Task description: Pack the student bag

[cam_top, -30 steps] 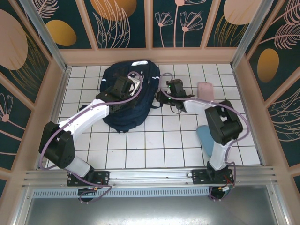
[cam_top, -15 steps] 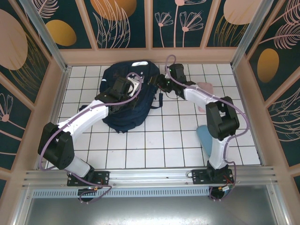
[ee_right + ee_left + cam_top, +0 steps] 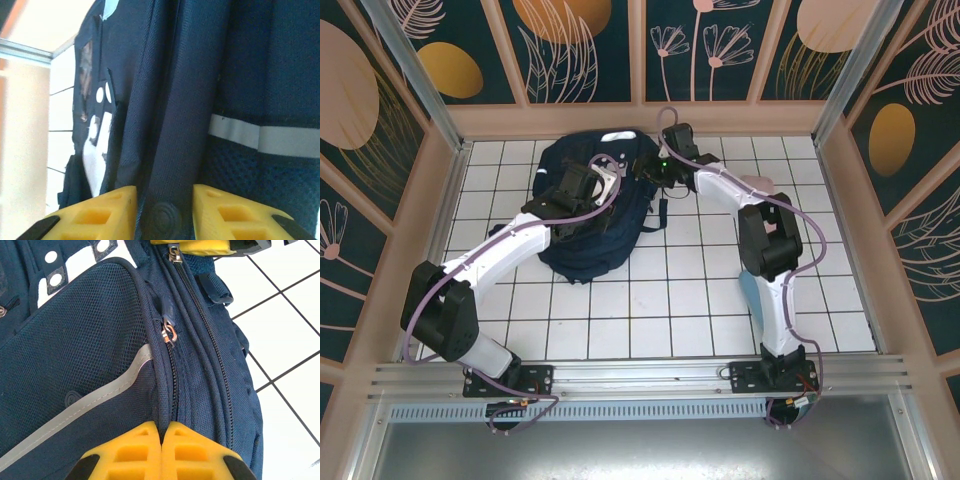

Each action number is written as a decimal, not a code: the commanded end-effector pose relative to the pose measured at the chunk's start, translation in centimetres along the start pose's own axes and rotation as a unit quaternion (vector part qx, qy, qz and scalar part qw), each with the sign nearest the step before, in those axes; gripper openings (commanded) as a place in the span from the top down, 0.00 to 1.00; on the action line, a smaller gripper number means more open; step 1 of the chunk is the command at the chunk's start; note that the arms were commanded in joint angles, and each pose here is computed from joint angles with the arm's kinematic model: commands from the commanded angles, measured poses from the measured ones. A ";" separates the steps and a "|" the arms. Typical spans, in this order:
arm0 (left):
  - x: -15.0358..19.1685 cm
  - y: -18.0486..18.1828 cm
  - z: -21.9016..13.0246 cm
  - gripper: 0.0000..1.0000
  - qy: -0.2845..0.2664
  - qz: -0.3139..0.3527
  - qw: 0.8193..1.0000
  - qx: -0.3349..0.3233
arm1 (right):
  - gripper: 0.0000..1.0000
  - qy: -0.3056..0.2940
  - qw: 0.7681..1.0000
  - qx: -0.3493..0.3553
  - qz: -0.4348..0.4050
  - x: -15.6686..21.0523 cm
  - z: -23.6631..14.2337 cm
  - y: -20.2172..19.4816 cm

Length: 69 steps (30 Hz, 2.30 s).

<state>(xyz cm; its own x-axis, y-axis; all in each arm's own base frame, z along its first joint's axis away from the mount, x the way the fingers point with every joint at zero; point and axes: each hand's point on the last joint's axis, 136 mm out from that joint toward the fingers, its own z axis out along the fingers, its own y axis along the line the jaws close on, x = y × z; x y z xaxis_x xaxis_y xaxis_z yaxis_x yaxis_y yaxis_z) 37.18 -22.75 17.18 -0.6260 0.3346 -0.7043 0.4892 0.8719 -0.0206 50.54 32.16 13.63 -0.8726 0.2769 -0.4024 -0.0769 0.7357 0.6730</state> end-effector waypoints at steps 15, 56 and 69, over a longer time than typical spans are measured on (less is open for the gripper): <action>-1.3 -2.7 1.9 1.00 -0.022 -0.031 0.996 0.079 | 0.75 -0.006 0.995 0.075 -0.060 1.3 -2.6 -0.1; -3.8 -1.2 0.1 0.37 -0.066 -0.174 0.977 0.103 | 1.00 -0.118 0.973 -0.078 -0.183 7.5 -14.1 -1.0; 2.5 1.8 1.7 0.25 -0.018 -0.203 0.978 0.050 | 1.00 -0.158 0.968 -0.006 -0.194 3.9 -16.5 -5.5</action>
<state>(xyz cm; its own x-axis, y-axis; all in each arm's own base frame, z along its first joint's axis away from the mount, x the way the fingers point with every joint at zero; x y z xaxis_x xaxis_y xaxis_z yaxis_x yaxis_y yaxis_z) 37.75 -19.81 15.36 -0.7452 -0.0862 -0.6613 0.2107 0.9104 -0.3560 39.50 19.19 16.40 -0.6495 0.1796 -0.7388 -0.3198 0.8170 0.4798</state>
